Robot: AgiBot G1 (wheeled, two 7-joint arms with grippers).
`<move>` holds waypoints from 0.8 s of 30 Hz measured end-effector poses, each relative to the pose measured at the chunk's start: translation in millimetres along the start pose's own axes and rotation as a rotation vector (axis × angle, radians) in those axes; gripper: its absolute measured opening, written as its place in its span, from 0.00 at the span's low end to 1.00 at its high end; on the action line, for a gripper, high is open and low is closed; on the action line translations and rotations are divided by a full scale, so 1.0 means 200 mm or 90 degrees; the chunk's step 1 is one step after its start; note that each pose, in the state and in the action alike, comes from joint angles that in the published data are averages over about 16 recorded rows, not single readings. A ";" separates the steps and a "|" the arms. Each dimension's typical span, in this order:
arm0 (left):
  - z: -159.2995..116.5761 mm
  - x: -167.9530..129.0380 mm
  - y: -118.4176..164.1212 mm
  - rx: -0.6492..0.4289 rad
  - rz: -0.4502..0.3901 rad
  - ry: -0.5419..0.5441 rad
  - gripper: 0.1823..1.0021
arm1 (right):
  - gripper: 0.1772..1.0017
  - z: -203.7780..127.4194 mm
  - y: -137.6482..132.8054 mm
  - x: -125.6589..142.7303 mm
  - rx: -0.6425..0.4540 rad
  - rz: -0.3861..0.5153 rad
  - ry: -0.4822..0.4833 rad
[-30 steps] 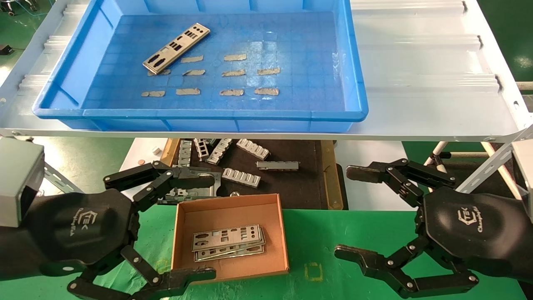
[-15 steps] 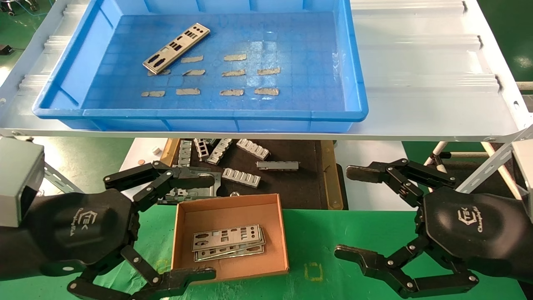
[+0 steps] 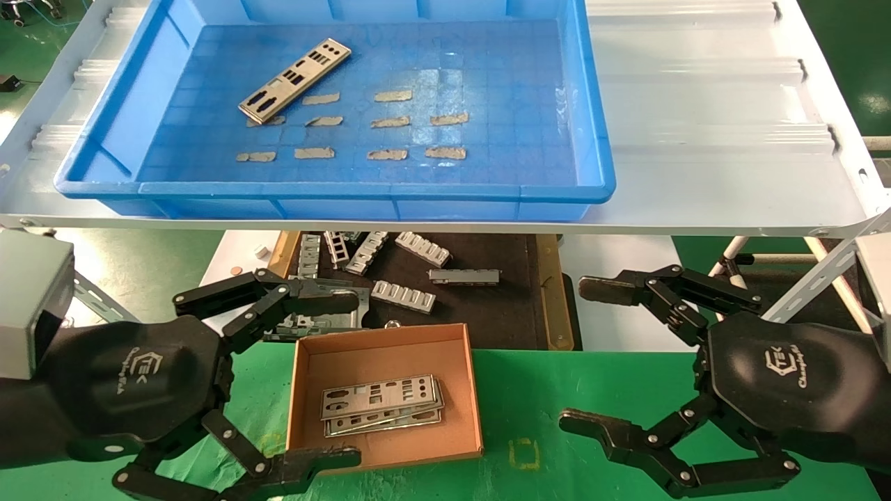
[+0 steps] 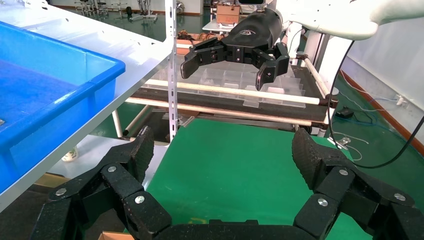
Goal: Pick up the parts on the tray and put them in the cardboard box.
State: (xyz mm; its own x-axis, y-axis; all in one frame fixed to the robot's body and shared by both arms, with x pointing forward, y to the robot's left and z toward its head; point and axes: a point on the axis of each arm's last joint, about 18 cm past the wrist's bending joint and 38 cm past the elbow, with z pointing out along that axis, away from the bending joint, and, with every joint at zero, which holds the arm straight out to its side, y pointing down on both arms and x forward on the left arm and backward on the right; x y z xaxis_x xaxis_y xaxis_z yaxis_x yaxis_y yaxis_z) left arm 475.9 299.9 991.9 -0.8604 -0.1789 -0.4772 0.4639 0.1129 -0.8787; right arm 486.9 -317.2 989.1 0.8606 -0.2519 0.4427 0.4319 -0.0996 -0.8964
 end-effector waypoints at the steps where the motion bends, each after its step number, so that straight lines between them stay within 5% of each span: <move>1: 0.00 0.00 0.00 0.000 0.000 0.000 1.00 | 1.00 0.00 0.00 0.00 0.000 0.000 0.000; 24: 0.00 0.00 0.00 0.000 0.000 0.000 1.00 | 1.00 0.00 0.00 0.00 0.000 0.000 0.000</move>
State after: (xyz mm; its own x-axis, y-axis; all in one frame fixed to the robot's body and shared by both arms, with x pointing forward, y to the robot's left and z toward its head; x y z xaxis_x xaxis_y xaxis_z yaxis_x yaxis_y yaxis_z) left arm 475.9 299.9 991.9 -0.8604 -0.1789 -0.4772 0.4639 0.1129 -0.8787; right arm 486.9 -317.2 989.1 0.8606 -0.2519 0.4427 0.4319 -0.0996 -0.8964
